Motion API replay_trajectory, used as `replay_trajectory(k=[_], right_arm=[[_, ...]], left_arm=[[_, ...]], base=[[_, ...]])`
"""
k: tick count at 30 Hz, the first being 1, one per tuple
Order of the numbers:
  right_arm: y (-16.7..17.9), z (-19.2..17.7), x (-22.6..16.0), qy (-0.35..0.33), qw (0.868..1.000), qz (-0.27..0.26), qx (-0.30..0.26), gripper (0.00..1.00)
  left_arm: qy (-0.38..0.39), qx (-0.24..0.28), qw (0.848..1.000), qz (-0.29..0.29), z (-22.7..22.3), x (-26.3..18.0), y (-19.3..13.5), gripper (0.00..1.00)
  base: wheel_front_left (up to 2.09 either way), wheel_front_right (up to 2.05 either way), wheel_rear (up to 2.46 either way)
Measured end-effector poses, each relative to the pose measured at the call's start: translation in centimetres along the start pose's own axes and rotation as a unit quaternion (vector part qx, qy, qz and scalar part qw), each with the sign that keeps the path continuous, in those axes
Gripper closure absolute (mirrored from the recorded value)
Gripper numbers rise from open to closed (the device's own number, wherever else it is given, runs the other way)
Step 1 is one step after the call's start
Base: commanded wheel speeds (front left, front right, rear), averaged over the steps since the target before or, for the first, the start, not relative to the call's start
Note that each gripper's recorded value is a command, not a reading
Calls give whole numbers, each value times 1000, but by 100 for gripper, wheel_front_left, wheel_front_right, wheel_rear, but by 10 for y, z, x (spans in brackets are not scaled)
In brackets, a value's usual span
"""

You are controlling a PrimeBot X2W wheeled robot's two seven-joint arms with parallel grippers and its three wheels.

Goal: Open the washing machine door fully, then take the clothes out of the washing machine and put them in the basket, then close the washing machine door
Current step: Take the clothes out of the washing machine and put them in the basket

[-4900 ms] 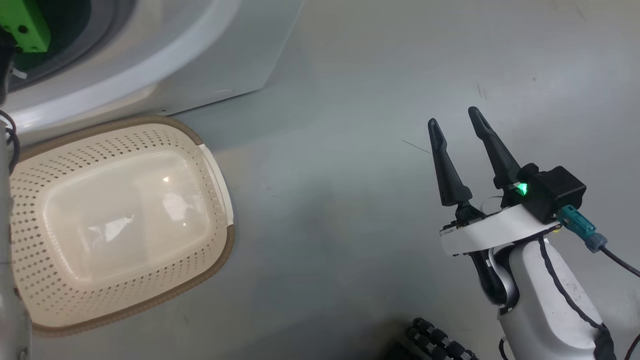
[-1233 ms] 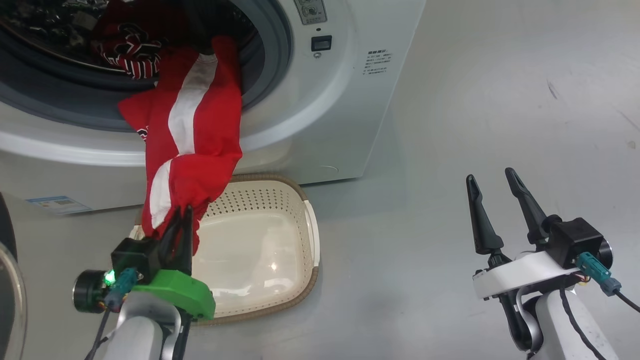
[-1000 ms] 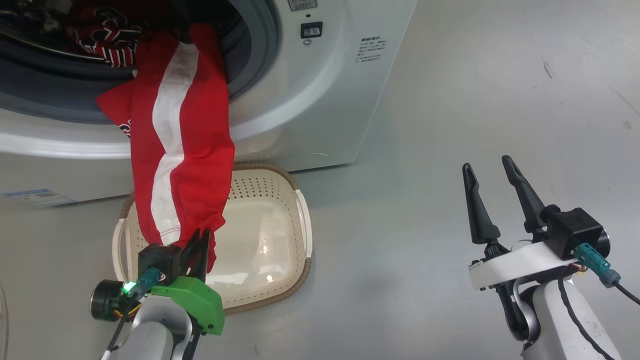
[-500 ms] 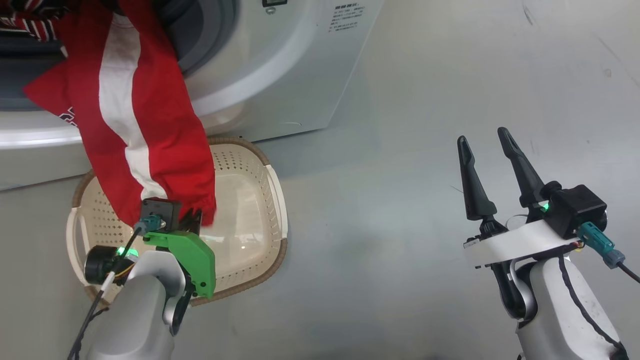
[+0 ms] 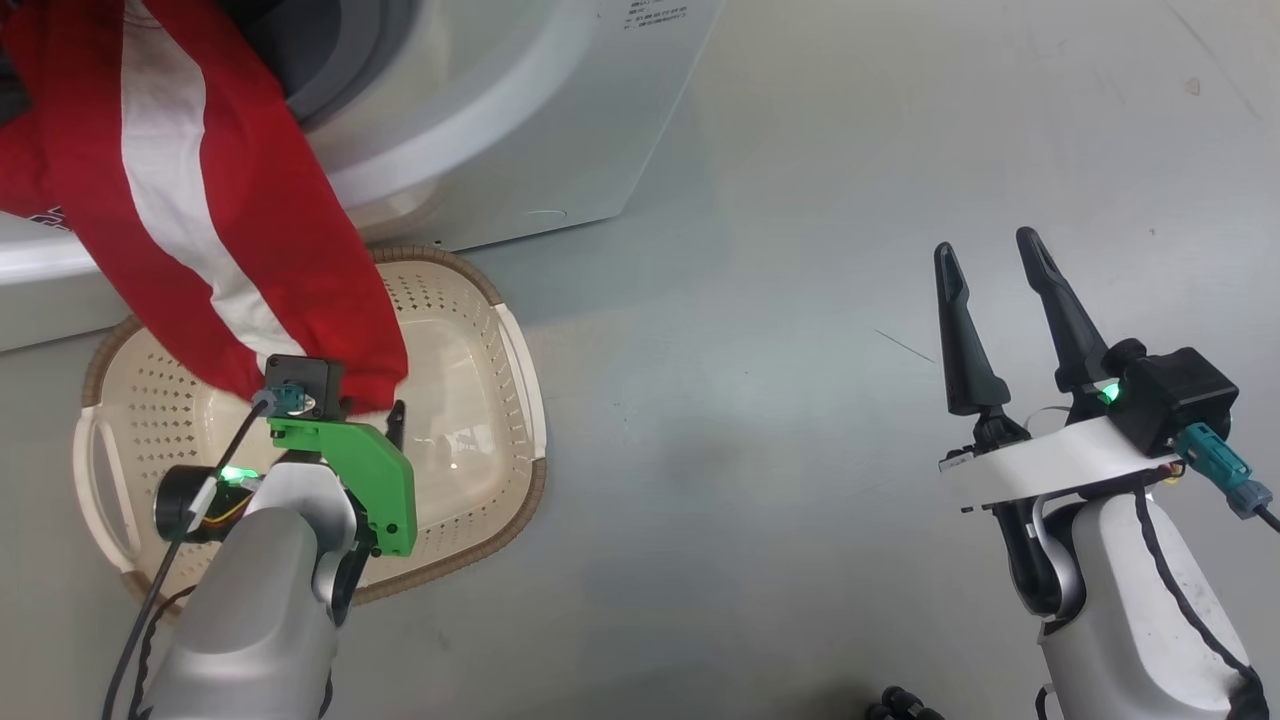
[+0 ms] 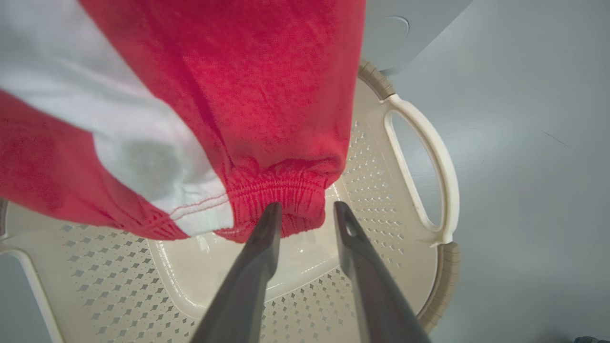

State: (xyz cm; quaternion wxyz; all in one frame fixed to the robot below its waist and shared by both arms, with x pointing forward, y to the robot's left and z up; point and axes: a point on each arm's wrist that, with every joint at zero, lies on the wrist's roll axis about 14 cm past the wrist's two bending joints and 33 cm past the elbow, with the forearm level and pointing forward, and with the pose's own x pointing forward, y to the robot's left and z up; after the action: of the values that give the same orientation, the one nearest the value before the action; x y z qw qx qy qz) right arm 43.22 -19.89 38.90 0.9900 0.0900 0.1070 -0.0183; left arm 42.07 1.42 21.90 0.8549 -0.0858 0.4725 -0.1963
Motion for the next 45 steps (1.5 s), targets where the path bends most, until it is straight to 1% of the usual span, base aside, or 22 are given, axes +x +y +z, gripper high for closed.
replay_trajectory(k=[8, 15, 18, 22, 27, 35, 43, 45], right_arm=[[1, 5, 3, -8, 1000, 0, 1, 0], [0, 15, 3, -21, 1000, -2, 4, 0], [2, 18, 3, -26, 1000, 1, 4, 0], [3, 25, 3, -35, 999, 4, 3, 0], [7, 28, -1, -37, 999, 11, 0, 0], [11, 28, -15, -34, 999, 17, -4, 0], [24, 29, -28, -32, 999, 36, -8, 0], [27, 30, -30, -34, 999, 40, -8, 0]], left_arm=[[-9, 3, 1000, 12, 2, -3, 7, 0], [-67, 3, 997, 22, 23, -14, 12, 0], [-108, 4, 994, 26, 38, -22, 14, 0], [-165, 7, 986, 30, 61, -35, 15, 0], [-232, 11, 972, 36, 87, -56, 16, 0], [-276, 6, 959, 58, 102, -92, 24, 0], [-329, 8, 941, 78, 117, -132, 26, 0], [-346, 12, 934, 84, 122, -144, 27, 0]], base=[[0, 0, 0], [0, 0, 0], [0, 0, 0], [0, 0, 0], [0, 0, 0], [0, 0, 0], [0, 0, 0], [0, 0, 0]])
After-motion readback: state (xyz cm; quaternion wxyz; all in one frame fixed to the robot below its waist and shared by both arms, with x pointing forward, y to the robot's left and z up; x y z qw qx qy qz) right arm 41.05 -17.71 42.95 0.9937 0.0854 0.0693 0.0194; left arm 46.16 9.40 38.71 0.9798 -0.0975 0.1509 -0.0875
